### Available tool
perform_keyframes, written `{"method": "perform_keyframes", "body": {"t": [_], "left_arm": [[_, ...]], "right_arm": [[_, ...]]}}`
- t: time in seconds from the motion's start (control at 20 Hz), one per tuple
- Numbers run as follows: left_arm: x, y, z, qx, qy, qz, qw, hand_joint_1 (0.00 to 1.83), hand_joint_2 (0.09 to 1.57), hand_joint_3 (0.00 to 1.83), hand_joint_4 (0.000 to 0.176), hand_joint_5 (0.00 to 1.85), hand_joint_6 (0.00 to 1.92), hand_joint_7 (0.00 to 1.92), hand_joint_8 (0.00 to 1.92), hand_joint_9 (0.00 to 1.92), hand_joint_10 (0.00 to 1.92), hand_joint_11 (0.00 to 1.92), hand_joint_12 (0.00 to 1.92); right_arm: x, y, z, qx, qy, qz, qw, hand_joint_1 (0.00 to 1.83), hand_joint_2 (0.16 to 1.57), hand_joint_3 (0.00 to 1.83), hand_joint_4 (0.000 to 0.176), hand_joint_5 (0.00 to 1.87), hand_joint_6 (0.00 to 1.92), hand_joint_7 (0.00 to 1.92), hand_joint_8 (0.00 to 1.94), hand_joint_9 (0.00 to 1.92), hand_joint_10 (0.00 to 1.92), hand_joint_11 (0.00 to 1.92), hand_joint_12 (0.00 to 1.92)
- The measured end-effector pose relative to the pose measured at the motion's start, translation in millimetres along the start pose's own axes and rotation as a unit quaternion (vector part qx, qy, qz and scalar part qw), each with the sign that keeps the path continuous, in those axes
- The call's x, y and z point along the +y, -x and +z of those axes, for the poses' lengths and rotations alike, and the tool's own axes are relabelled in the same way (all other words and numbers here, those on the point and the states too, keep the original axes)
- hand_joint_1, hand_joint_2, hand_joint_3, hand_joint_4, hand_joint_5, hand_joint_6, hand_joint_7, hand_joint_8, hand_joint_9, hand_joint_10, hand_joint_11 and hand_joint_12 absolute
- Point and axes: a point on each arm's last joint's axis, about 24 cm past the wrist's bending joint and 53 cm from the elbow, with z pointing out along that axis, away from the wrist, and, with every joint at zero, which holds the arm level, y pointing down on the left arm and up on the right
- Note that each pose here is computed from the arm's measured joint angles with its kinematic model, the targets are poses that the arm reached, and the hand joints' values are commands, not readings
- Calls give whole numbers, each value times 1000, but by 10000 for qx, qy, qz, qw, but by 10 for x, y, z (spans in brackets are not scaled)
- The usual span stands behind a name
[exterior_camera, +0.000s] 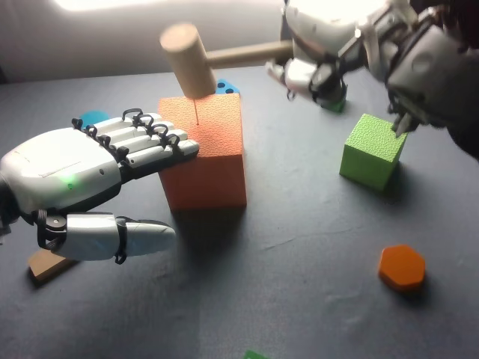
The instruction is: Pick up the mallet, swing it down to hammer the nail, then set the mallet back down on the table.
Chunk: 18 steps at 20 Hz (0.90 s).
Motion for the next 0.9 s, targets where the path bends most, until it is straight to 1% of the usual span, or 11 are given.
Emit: {"method": "perform_keyframes", "body": {"t": [0.05, 0.1, 0.15, 0.25, 0.35, 0.4, 0.45, 0.55, 0.7, 0.75, 0.9], "left_arm": [[0, 0, 0, 0, 0, 2, 10000, 0, 1240, 1, 0, 106, 4, 145, 3, 116, 3, 23, 59], [0, 0, 0, 0, 0, 2, 10000, 0, 1238, 0, 0, 103, 3, 145, 3, 116, 3, 28, 63], [1, -1, 0, 1, 2, 2, 10000, 0, 1235, 0, 0, 106, 3, 148, 4, 119, 4, 29, 65], [1, -1, 0, 1, 2, 2, 10000, 0, 1240, 1, 0, 103, 2, 135, 2, 105, 2, 13, 63], [1, 2, 0, -2, 0, 3, 10000, 0, 1243, 2, 0, 98, 1, 130, 1, 96, 0, 3, 62], [1, 2, 0, -1, 0, 4, 10000, 0, 1241, 1, 0, 94, 0, 129, 0, 95, 0, 4, 64], [1, 2, 0, -1, 0, 4, 10000, 0, 1241, 1, 0, 82, 0, 119, 0, 85, 0, 0, 63], [4, -4, -1, 11, 5, 10, 10000, 0, 1242, 1, 0, 101, 8, 137, 7, 102, 7, 9, 72], [4, -4, -1, 11, 5, 10, 10000, 0, 1244, 2, 0, 103, 6, 139, 6, 103, 6, 1, 75], [4, -4, -1, 11, 5, 10, 10000, 0, 1247, 2, 0, 111, 8, 148, 9, 114, 9, 7, 82], [3, -3, -1, 10, 4, 12, 10000, 0, 1242, 0, 0, 111, 6, 151, 7, 120, 9, 9, 91]], "right_arm": [[-26, -50, -16, 18, -2, -42, 10000, 619, 1529, 0, 0, 1166, 1921, 1413, 1941, 1541, 1921, 1673, 1921], [-19, -48, -19, 0, 21, -108, 9999, 634, 1528, 0, 0, 1171, 1921, 1416, 1941, 1541, 1921, 1675, 1921], [-8, -33, -20, -22, 49, -186, 9998, 632, 1529, 0, 0, 1182, 1921, 1428, 1941, 1550, 1921, 1682, 1921], [13, 21, -14, -22, 88, -188, 9998, 664, 1508, 0, 0, 1167, 1921, 1419, 1941, 1532, 1921, 1668, 1921], [37, 170, -2, -75, 137, -212, 9997, 676, 1502, 0, 0, 1162, 1921, 1411, 1941, 1522, 1921, 1666, 1921], [59, 309, 9, -205, 150, -184, 9995, 731, 1484, 0, 0, 1168, 1921, 1409, 1941, 1518, 1921, 1659, 1921], [77, 418, 16, -313, 158, -159, 9993, 740, 1481, 0, 0, 1163, 1921, 1408, 1941, 1522, 1921, 1664, 1921], [134, 550, 22, -457, 199, -130, 9987, 736, 1494, 0, 0, 1170, 1921, 1416, 1941, 1532, 1921, 1682, 1921], [212, 502, 13, -362, 288, -88, 9989, 713, 1502, 2, 0, 1220, 1921, 1448, 1941, 1551, 1921, 1690, 1921], [233, 497, 6, -357, 307, -84, 9989, 680, 1509, 4, 0, 1204, 1921, 1438, 1941, 1536, 1921, 1674, 1921], [227, 482, 3, -346, 304, -90, 9989, 713, 1508, 1, 0, 1205, 1921, 1446, 1941, 1547, 1921, 1684, 1921]]}}
